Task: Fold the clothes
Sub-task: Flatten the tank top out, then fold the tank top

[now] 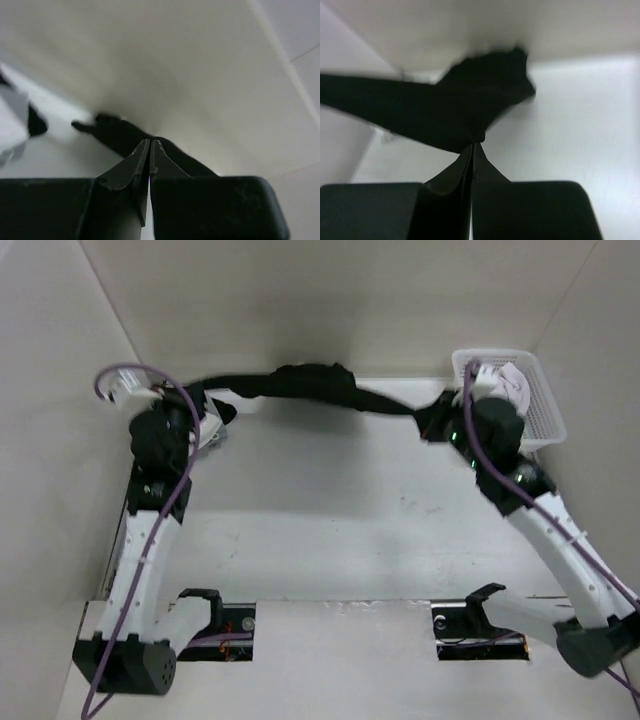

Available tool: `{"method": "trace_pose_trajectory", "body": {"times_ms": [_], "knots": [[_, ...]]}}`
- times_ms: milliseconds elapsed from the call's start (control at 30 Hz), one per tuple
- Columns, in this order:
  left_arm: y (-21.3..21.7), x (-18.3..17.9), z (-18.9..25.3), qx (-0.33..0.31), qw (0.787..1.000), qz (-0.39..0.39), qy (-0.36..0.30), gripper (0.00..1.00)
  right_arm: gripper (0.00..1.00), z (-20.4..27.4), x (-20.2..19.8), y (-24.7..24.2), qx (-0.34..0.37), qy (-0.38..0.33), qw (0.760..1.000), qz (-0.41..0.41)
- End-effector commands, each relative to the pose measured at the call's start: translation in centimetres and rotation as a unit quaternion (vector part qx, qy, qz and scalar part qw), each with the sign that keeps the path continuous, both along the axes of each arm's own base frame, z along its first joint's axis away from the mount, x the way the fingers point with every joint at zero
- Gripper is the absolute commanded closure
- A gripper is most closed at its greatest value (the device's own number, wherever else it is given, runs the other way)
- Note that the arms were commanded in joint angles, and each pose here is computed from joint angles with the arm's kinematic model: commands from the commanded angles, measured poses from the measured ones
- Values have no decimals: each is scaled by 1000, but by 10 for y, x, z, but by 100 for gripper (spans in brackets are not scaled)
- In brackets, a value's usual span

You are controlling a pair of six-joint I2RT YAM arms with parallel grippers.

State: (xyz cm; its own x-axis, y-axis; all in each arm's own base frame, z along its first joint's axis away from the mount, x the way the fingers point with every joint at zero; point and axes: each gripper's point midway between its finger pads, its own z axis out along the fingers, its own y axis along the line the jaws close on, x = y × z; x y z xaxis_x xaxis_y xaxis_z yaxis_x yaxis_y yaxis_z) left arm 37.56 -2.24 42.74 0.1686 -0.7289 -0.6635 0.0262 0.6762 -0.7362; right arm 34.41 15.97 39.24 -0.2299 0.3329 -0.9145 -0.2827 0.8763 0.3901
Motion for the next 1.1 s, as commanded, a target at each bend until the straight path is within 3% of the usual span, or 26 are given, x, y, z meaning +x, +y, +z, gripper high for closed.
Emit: {"method": "trace_pose_trajectory", "body": {"times_ms": [0,167,333,500,667,800,1067], "knots": [[-5,-35,-64,-4,1000,-6,29,99,100,-27,-39,10,39,-24,999,16],[-4,-99,-169,1,993,-17,118,99,100,-130,-99,20,45,63,996,50],[-16,-158,-231,-13,977,-56,205,99,100,-206,-162,24,46,174,980,82],[-27,-199,-235,-58,970,-85,220,100,100,-237,-216,27,61,254,959,106],[-13,-201,-229,-56,974,-48,215,100,100,-229,-235,41,47,254,957,129],[-12,-161,-218,-53,979,-28,197,100,100,-210,-190,57,5,203,973,106],[-7,-24,-173,-52,988,28,143,100,100,-141,-11,50,58,104,992,49]]}}
